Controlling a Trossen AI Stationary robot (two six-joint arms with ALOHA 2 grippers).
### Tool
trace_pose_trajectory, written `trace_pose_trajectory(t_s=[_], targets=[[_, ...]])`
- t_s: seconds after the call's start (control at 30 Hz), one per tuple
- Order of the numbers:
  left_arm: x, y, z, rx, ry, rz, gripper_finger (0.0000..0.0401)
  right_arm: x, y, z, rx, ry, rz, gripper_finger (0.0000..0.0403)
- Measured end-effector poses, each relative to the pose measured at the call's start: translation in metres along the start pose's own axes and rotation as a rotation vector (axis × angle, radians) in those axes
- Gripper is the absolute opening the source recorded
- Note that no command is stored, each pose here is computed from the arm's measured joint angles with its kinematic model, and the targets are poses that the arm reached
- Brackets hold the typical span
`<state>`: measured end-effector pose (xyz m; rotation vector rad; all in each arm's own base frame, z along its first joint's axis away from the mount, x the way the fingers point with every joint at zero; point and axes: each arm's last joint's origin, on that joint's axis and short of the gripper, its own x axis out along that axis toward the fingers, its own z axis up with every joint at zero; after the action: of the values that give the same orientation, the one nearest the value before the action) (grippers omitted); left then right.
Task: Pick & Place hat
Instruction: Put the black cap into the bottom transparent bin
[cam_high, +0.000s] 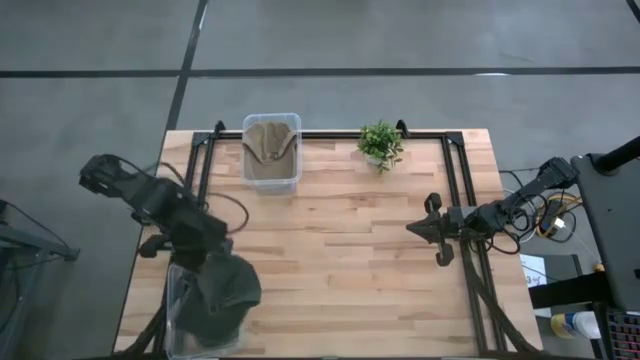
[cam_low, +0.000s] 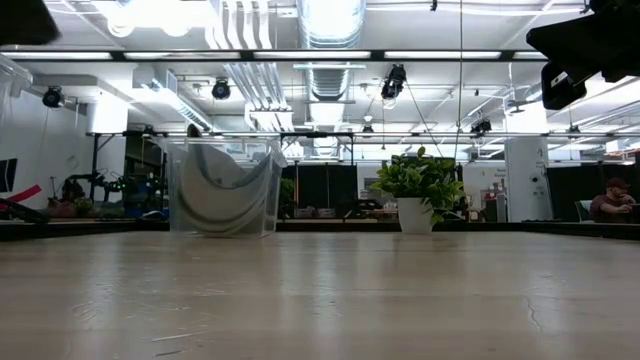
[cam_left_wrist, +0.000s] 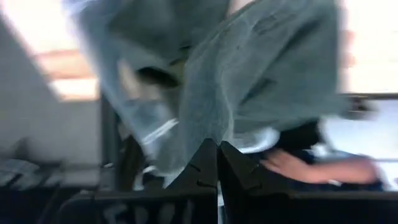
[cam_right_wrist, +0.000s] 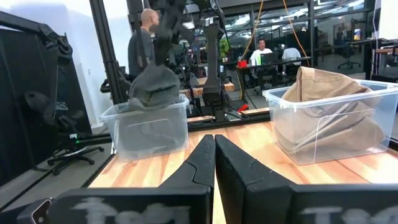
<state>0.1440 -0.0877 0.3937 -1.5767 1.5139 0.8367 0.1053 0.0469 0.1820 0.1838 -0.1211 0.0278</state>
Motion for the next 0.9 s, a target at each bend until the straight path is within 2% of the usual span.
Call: trace_pose_trajectory(t_s=[0.2, 0.3, 0.4, 0.63, 0.9], targets=[[0.036, 0.005, 0.014, -0.029, 0.083, 0.208, 0.0, 0.0, 0.0, 0.0, 0.0, 0.0, 0.0, 0.0008], [0.051, 0.007, 0.019, -0.079, 0.161, 0.313, 0.0, 0.0, 0.0, 0.0, 0.0, 0.0, 0.0, 0.0008], [0.061, 0.008, 0.022, -0.067, 0.207, 0.371, 0.0001, 0.0, 0.0, 0.0, 0.0, 0.0, 0.0, 0.0008], [0.064, 0.007, 0.026, 0.023, 0.133, 0.344, 0.0003, 0.0, 0.0, 0.0, 0.0, 0.0, 0.0, 0.0008], [0.039, 0.01, 0.024, 0.122, -0.065, 0.146, 0.0004, 0.0, 0.0, 0.0, 0.0, 0.0, 0.0, 0.0008]])
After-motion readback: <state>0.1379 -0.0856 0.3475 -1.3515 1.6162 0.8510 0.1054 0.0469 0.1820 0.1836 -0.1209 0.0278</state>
